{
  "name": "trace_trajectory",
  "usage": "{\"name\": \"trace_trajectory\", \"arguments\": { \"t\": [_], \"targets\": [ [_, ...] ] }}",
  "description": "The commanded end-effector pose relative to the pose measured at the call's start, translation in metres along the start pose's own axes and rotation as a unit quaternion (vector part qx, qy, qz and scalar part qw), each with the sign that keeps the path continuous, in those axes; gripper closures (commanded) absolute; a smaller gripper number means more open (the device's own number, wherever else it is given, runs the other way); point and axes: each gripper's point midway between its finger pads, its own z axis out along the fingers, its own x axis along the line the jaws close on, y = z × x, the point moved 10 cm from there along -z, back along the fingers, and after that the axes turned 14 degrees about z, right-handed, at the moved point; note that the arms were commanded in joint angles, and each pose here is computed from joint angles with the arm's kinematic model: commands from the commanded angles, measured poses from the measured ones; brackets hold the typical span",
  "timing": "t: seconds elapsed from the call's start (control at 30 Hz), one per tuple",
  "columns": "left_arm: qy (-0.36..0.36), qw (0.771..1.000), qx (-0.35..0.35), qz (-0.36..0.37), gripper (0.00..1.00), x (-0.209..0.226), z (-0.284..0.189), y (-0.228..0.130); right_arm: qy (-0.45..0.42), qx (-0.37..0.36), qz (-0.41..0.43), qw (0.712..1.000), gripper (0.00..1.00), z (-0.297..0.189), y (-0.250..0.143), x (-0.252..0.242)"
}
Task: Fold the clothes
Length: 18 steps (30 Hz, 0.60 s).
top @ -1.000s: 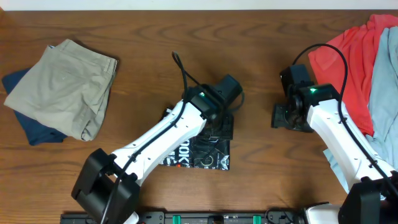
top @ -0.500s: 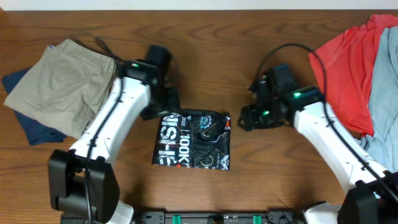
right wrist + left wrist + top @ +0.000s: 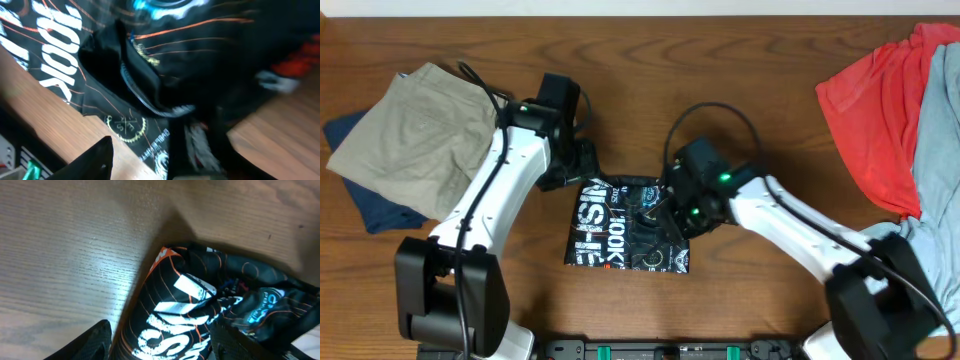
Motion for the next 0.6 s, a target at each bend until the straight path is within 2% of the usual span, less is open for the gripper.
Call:
{"name": "trace_trajectory", "arguments": {
  "t": [0.0, 0.2, 0.57],
  "targets": [
    [0.008, 1.000, 0.009, 0.008, 0.35, 0.002, 0.011, -0.002, 0.002, 0.021, -0.021, 1.000, 0.42, 0.016, -0.006, 0.009],
    [0.012, 0.999, 0.032, 0.006, 0.35, 0.004, 0.028, -0.001, 0.003, 0.019, -0.044, 0.999, 0.42, 0.030, -0.007, 0.019],
    [0.019, 0.998, 0.062, 0.003, 0.35, 0.006, 0.054, 0.002, -0.016, 0.034, -0.027, 0.999, 0.42, 0.034, -0.011, 0.014]
  ]
}}
